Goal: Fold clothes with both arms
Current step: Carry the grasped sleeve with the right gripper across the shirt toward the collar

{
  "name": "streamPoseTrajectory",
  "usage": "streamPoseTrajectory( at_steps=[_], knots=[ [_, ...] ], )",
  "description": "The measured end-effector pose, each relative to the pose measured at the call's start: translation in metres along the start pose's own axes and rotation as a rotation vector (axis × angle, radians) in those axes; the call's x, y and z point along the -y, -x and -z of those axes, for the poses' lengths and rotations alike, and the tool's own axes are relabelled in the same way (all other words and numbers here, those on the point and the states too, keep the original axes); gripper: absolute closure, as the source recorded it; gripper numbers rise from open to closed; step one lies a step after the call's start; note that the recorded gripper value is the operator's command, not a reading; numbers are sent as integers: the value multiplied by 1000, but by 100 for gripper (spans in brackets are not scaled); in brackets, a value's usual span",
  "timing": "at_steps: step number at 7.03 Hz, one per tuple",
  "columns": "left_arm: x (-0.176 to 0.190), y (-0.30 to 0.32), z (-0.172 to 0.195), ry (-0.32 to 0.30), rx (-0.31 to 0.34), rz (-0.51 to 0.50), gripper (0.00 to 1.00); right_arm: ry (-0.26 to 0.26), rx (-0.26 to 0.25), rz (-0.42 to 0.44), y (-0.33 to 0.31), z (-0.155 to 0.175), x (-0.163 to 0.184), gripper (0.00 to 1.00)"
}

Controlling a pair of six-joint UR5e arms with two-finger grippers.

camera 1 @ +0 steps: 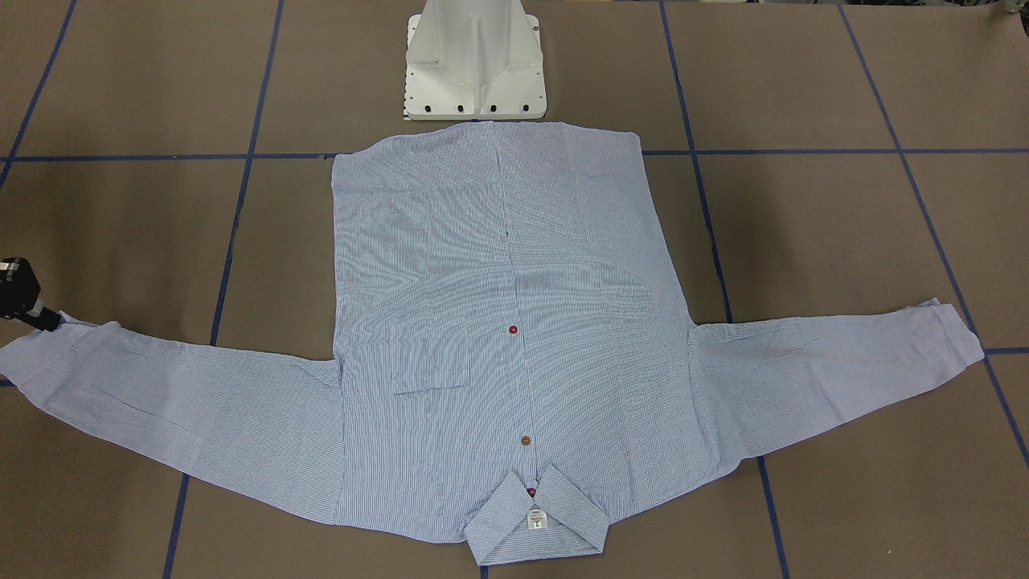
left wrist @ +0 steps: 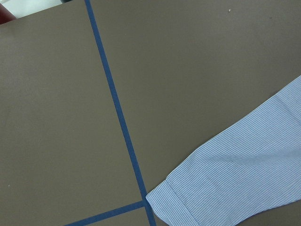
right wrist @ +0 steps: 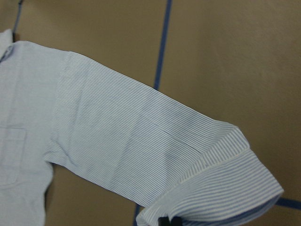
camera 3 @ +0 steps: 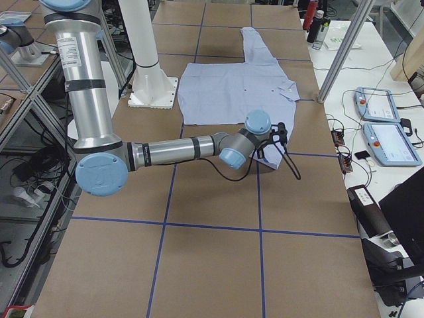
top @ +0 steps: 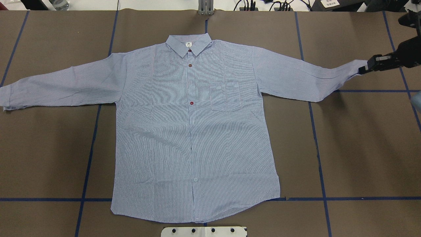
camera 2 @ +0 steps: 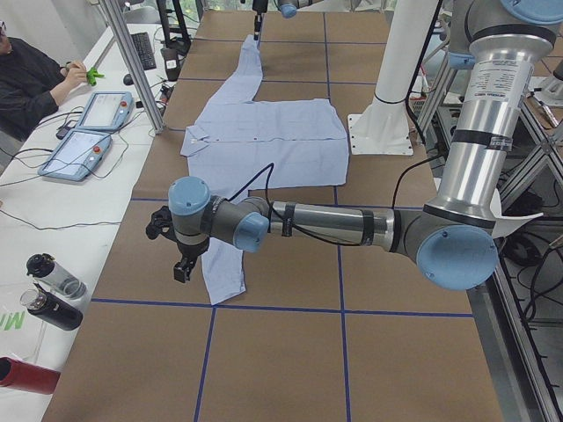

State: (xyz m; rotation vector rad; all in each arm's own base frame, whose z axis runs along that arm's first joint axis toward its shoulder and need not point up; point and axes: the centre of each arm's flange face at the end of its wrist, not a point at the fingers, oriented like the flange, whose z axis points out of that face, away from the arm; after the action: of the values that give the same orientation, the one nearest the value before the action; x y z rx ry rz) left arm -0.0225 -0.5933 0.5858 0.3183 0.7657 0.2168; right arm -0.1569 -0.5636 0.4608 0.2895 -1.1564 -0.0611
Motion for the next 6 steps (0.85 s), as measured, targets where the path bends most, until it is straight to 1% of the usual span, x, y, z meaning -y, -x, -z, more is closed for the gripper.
streamPoseTrajectory(
  at_steps=[1, 2, 3, 4, 6],
  knots=[
    [0, 0, 0, 0, 0, 3, 1, 6, 35, 59, 61, -16, 34, 100],
    [-1, 2, -2, 4, 0, 7, 1, 15, 44, 94, 126, -32, 67, 100],
    [-2, 5, -5, 10, 0, 13, 1, 13, 37, 127, 183, -50, 91, 100],
    [-4, 10, -11, 15, 0, 18, 1, 10, 33, 160, 235, -75, 110, 100],
    [-13, 29, -31, 16, 0, 20, 1, 5, 29, 219, 333, -128, 135, 100]
  ],
)
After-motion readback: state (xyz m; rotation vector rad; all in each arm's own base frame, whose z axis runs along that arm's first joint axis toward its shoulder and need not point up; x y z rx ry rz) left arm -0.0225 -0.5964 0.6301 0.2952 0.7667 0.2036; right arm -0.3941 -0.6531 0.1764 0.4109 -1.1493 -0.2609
